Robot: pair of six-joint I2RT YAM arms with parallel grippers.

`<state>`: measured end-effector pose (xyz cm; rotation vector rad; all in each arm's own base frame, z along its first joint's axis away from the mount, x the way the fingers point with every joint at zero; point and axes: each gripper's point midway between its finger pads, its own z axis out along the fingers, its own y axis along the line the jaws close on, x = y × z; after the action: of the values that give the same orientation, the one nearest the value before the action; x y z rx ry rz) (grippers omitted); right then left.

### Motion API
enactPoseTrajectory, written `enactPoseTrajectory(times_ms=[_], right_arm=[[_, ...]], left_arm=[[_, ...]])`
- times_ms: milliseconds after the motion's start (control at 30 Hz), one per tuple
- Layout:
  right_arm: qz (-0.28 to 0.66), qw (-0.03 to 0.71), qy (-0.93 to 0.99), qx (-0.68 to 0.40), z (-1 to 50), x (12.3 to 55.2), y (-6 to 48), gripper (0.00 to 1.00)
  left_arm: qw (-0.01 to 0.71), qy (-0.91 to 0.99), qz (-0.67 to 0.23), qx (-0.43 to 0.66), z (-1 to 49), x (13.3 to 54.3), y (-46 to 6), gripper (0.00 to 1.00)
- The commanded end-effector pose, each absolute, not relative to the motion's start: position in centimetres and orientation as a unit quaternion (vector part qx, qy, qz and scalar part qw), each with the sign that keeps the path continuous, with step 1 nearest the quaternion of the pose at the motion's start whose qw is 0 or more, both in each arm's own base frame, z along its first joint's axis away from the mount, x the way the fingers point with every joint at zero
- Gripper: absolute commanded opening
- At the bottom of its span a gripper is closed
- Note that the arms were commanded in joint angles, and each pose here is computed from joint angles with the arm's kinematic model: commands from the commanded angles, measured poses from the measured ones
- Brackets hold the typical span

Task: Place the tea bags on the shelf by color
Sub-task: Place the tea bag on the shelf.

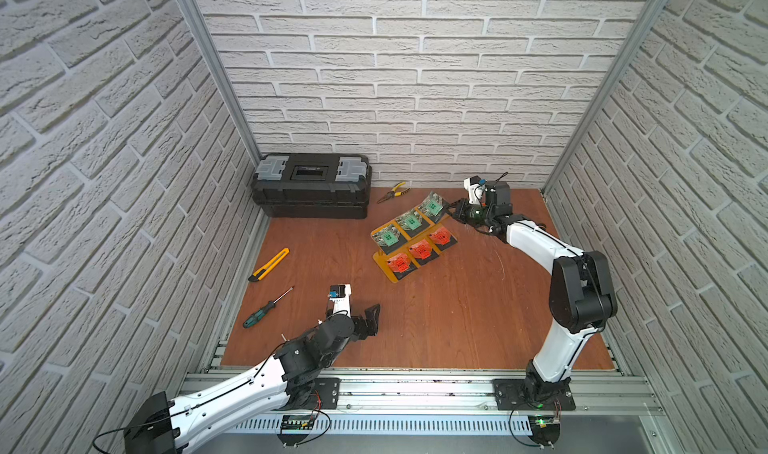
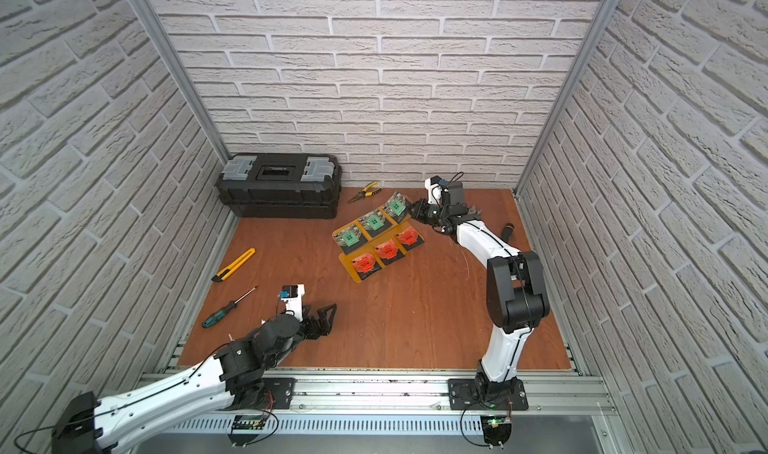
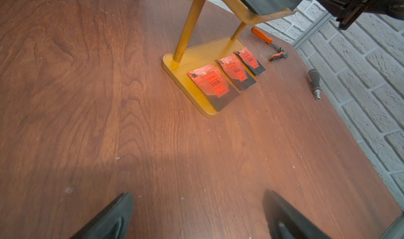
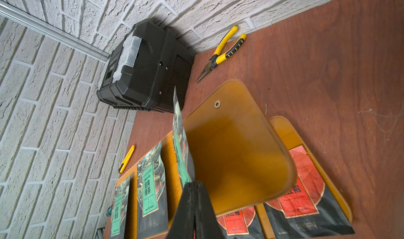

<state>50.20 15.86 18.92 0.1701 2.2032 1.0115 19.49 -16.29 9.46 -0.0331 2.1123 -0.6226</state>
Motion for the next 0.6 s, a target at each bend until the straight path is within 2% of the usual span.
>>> enactPoseTrajectory(times_ms=[0, 567], right_arm=[[0.394, 0.362, 0.842, 0.072, 19.5, 50.7, 15.5, 0.03], [0.396, 0.35, 0.841, 0.115, 17.9, 50.8, 14.9, 0.03]], left_arm=[[0.462, 0.85, -0.252, -0.026, 9.5, 19.8, -15.9, 0.98], [0.461, 0.85, -0.253, -0.029, 9.4, 19.7, -15.8, 0.98]])
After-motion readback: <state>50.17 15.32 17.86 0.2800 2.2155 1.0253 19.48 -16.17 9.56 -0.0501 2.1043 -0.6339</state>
